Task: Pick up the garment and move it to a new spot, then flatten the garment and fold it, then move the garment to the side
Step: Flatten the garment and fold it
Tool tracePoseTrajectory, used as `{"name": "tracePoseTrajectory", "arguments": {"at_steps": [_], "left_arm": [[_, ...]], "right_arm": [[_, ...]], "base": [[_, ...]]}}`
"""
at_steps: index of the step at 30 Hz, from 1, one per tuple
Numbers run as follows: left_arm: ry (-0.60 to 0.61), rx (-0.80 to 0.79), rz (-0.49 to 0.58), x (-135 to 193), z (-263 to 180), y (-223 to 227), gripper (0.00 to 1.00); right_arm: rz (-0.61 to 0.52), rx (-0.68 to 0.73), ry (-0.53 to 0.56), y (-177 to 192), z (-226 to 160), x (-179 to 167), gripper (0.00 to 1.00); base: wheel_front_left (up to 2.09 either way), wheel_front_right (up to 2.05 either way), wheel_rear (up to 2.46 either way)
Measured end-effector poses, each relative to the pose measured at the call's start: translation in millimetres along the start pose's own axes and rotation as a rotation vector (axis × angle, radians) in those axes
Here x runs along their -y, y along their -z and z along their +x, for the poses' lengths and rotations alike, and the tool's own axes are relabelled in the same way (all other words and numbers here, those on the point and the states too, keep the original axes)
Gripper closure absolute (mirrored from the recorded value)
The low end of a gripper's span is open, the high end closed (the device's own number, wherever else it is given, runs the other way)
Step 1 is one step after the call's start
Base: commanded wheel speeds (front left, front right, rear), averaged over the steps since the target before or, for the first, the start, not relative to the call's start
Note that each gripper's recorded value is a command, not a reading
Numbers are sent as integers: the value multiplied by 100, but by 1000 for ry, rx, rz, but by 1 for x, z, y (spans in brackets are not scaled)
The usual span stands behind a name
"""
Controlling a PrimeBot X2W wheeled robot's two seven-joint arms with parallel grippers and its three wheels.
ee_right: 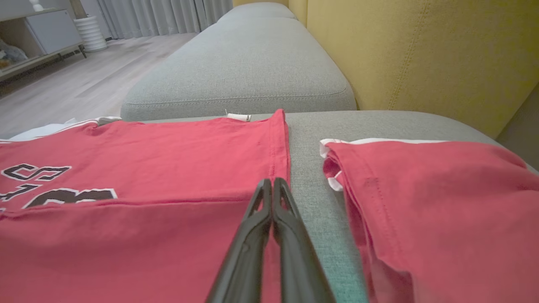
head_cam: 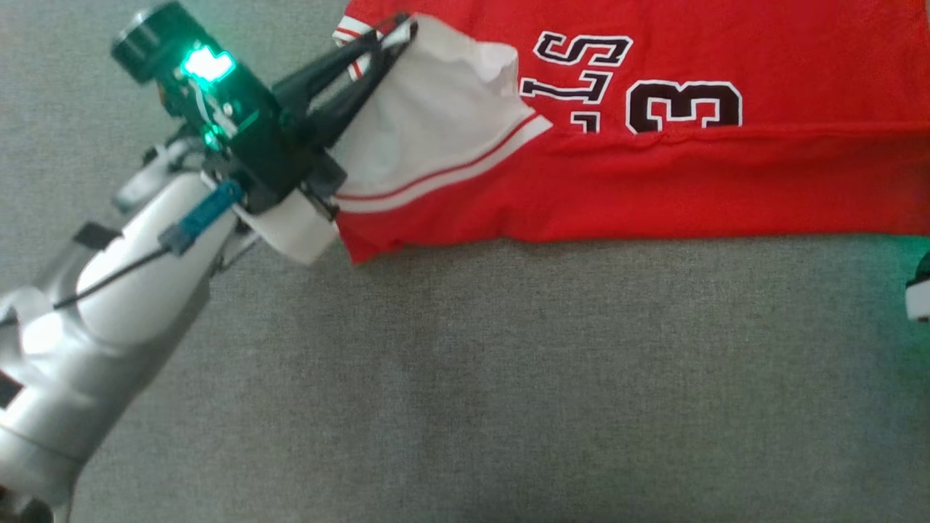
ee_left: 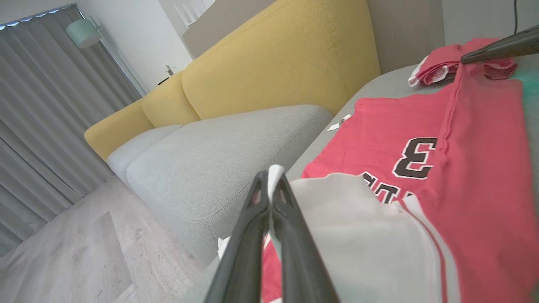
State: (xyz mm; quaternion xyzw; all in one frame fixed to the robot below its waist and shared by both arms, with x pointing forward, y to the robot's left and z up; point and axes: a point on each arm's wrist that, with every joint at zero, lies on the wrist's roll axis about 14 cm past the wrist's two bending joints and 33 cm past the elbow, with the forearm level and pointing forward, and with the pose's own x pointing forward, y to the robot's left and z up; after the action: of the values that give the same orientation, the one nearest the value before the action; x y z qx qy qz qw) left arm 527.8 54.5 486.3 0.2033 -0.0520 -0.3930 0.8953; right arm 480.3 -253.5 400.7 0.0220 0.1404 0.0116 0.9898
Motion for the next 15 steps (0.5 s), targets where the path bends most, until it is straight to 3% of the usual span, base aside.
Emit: {"name": "tracePoseTrajectory", "arguments": {"at_steps": [9, 10, 11, 12, 13, 15], "left_arm": [[-20, -7, 18, -16, 12, 8, 100], [-35, -6, 9, -19, 12, 8, 56], [-55, -4, -5, -23, 13, 8, 0], [-75, -8, -9, -27, 13, 10, 0], [-91, -12, -13, -30, 12, 11, 0], [-140, -15, -22, -38, 9, 11, 0]], "right_arm": [[-11, -1, 4, 6, 14, 1, 100], [-10, 0, 4, 6, 15, 0, 100], [-8, 6, 3, 6, 17, 0, 100], [-4, 6, 1, 6, 18, -2, 28], [1, 8, 1, 6, 19, -3, 0], [16, 23, 4, 4, 19, -5, 0]], "base": [[0, 0, 0], [0, 0, 0], [0, 0, 0], [0, 0, 0], [0, 0, 0], [0, 0, 0]]}}
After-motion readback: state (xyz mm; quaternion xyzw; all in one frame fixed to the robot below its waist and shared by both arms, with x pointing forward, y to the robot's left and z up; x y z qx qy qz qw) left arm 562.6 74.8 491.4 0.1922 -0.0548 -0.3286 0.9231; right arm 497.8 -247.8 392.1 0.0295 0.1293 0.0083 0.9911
